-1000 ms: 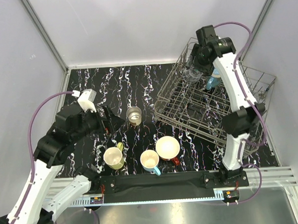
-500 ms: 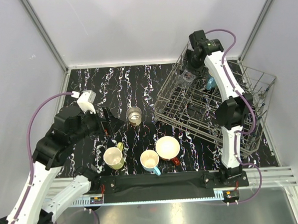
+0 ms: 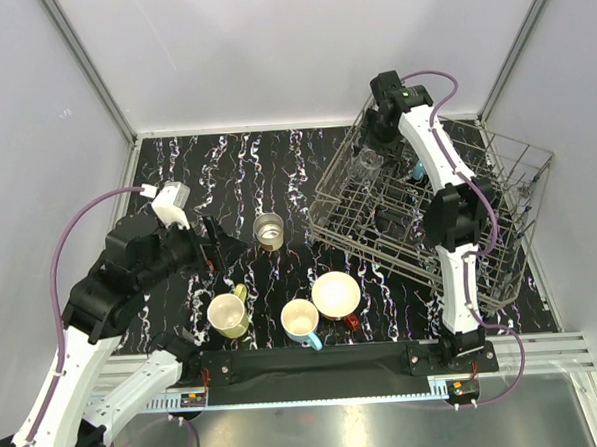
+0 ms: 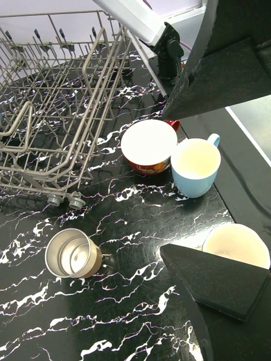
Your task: Load the cups into the dish rack
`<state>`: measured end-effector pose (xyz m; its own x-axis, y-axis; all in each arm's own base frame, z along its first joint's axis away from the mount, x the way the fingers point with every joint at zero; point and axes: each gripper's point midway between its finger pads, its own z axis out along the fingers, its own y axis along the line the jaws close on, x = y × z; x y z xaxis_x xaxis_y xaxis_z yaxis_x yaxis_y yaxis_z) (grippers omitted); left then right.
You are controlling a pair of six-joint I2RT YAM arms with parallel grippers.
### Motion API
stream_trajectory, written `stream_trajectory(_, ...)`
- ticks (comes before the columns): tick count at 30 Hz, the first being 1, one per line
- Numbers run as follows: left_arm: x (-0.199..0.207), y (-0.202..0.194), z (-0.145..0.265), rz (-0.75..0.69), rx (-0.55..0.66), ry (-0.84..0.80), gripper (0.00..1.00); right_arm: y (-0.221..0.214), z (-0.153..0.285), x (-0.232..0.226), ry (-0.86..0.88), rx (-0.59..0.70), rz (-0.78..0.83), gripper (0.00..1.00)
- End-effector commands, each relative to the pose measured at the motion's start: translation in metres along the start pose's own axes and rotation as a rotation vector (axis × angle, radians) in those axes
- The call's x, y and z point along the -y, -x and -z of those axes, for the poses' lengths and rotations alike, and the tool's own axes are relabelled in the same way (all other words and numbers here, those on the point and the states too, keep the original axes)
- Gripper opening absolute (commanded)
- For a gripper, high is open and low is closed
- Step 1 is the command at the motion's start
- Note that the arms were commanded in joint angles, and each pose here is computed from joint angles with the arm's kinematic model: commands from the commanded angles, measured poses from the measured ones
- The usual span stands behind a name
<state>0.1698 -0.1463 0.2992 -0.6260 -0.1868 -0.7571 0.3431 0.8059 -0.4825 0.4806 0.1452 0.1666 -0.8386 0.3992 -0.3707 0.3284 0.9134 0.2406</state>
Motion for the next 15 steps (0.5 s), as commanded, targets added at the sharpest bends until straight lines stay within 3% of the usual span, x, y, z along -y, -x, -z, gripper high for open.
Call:
stream_trajectory(1, 0.006, 0.005, 0.003, -0.024, 0.029, -0.032, 0.99, 0.015, 0.006, -0.008, 0.03, 0.049, -0.022, 0.0)
stream_trajectory(8, 0.006, 0.004, 0.005, -0.023, 0.031, -0.033, 0.99, 0.012, -0.008, -0.003, 0.01, 0.024, -0.028, 0.11)
stream_trajectory(12, 0.005, 0.003, 0.005, -0.022, 0.028, -0.032, 0.99, 0.011, -0.012, 0.0, -0.004, 0.019, -0.032, 0.25)
stream_trajectory(15, 0.005, 0.003, 0.005, -0.022, 0.027, -0.031, 0.99, 0.013, -0.014, 0.001, -0.005, 0.02, -0.035, 0.28)
